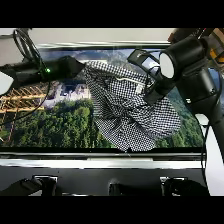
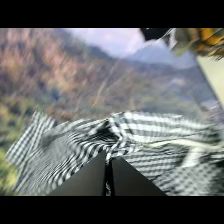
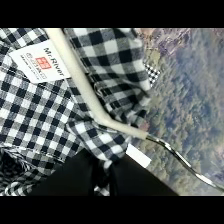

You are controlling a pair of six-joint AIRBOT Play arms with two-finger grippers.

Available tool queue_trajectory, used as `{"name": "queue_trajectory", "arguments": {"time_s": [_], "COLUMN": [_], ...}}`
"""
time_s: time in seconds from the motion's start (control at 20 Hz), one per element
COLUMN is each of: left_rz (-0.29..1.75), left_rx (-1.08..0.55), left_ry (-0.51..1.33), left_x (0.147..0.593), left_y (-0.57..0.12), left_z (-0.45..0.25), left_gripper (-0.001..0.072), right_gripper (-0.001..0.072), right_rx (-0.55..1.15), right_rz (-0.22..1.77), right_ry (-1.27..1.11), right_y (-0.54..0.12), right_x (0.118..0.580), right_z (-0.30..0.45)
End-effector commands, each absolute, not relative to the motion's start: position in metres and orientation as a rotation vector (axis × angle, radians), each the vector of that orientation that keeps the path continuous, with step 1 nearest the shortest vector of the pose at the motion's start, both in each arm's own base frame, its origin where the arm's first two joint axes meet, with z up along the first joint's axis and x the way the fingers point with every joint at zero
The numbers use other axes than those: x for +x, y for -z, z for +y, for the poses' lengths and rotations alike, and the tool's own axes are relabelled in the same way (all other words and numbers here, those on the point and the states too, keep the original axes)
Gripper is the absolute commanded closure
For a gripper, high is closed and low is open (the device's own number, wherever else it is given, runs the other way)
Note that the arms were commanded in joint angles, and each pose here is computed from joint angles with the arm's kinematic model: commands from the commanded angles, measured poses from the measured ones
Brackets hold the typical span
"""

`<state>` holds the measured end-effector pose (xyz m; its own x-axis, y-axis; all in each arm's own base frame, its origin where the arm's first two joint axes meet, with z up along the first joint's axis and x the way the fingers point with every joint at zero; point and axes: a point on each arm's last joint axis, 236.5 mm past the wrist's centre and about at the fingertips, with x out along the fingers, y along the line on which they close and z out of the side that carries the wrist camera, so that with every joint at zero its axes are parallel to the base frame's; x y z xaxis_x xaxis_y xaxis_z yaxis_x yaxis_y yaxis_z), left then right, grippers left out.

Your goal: Fold the clothes and pants, and hang the long-sleeved shirts on hangers.

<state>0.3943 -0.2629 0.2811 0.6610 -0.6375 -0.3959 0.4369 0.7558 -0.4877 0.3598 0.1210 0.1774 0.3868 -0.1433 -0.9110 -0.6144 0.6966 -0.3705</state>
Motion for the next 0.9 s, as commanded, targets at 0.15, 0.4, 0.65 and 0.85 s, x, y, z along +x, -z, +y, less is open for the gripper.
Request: {"name": "queue_trajectory", "arguments": {"time_s": [0.15,0.4,0.65,0.85], "left_rz": [0.618,0.826,0.913,0.93], "left_rx": [-0.302,-0.209,-0.158,-0.139], "left_ry": [0.768,0.752,0.793,0.825], "left_x": [0.344,0.308,0.281,0.266], "left_y": [-0.302,-0.227,-0.16,-0.126], "left_z": [-0.308,-0.337,-0.367,-0.388], "left_gripper": [0.0681,0.0681,0.068,0.068], "right_gripper": [0.0684,0.0684,0.0684,0.0684], "right_rx": [-0.716,-0.673,-0.651,-0.626], "right_rz": [1.123,1.062,0.975,0.89], "right_ry": [-0.343,-0.274,-0.245,-0.238], "right_y": [-0.16,-0.181,-0.218,-0.246], "right_x": [0.386,0.388,0.374,0.367], "right_z": [0.143,0.134,0.119,0.113]}}
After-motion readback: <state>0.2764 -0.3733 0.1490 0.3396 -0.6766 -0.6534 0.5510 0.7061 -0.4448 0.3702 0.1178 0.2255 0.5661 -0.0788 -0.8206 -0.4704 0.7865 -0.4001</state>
